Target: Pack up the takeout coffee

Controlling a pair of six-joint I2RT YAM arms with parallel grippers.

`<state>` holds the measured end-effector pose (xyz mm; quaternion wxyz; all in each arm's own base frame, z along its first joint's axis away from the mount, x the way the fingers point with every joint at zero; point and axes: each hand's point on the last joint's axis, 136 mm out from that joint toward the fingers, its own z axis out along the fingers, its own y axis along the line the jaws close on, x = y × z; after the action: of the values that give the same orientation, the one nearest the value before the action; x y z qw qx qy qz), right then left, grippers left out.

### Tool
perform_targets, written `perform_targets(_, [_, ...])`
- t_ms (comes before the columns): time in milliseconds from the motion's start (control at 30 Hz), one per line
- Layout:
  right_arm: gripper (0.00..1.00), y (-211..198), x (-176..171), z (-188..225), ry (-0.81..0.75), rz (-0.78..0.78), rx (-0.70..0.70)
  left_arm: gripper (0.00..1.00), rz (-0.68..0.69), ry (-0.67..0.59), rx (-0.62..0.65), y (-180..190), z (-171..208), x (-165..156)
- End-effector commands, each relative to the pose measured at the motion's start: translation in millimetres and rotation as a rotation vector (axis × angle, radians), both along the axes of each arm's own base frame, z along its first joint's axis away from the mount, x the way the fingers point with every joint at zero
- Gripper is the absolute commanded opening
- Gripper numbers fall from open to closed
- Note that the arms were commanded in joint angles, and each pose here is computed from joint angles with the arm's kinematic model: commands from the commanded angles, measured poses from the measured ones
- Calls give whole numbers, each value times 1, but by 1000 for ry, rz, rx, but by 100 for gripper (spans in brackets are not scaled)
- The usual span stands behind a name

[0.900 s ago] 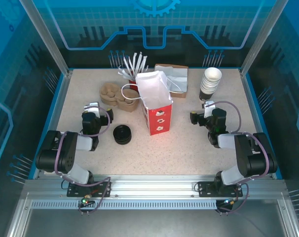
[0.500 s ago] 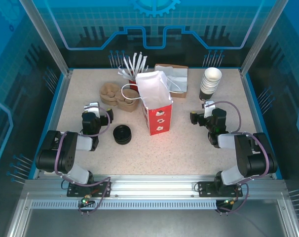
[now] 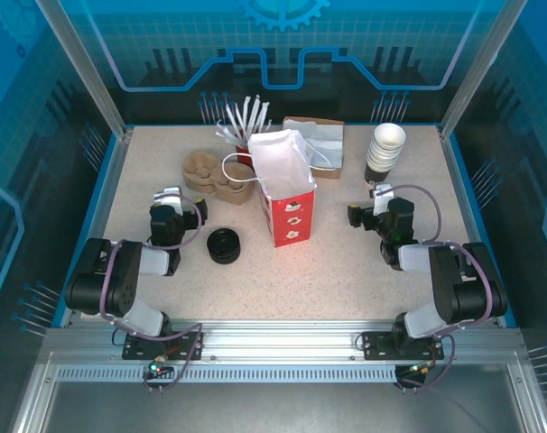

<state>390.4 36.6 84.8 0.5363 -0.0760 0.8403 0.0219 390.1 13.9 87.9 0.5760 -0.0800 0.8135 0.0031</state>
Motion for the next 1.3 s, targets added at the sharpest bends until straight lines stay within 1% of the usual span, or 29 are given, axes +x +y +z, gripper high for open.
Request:
perform_targets(0, [100, -2, 6, 12, -34, 9, 5, 99, -59, -33, 22, -11, 17, 2])
perform_targets(33, [100, 1, 5, 15, -35, 25, 4, 99, -54, -35, 29, -11, 22, 1])
perform_targets(100, [100, 5, 2, 25, -17, 50, 5, 99, -1, -23, 23, -3, 34, -5])
perform_targets(200, [100, 2, 1, 34, 37, 19, 28, 99, 33, -19, 7, 2, 51, -16])
perform_targets(300, [100, 4, -7, 49, 25, 27, 51, 99, 60, -32, -25, 5, 79, -28])
perform_targets(433, [100, -3, -20, 69, 63, -27, 74, 99, 89, -66, -74, 7, 123, -44])
perform_targets(500, [100, -5, -27, 85, 68, -45, 90, 99, 137, -72, -111, 13, 146, -56])
perform_targets(567, [100, -9, -35, 99, 81, -84, 122, 99, 175, -64, -143, 18, 165, -67])
perform_targets(633, [100, -9, -42, 116, 84, -100, 159, 99, 177, -47, -153, 17, 182, -76])
perform_targets(700, [100, -12, -51, 133, 110, -148, 222, 99, 193, -13, -178, 18, 196, -86])
perform_targets(833, [100, -6, -64, 168, 186, -172, 329, 99, 185, 66, -244, 11, 211, -100])
perform_targets(933, [100, 14, -71, 189, 234, -87, 402, 99, 122, 102, -283, -2, 220, -106])
perform_targets(1000, [99, 24, -73, 201, 248, -50, 442, 99, 108, 121, -308, -7, 224, -110])
perform_targets(1067, [98, 31, -77, 210, 260, -23, 461, 99, 93, 153, -332, -12, 228, -113])
perform_targets(1267, [95, 54, -82, 236, 269, 56, 493, 99, -13, 257, -443, -43, 233, -111])
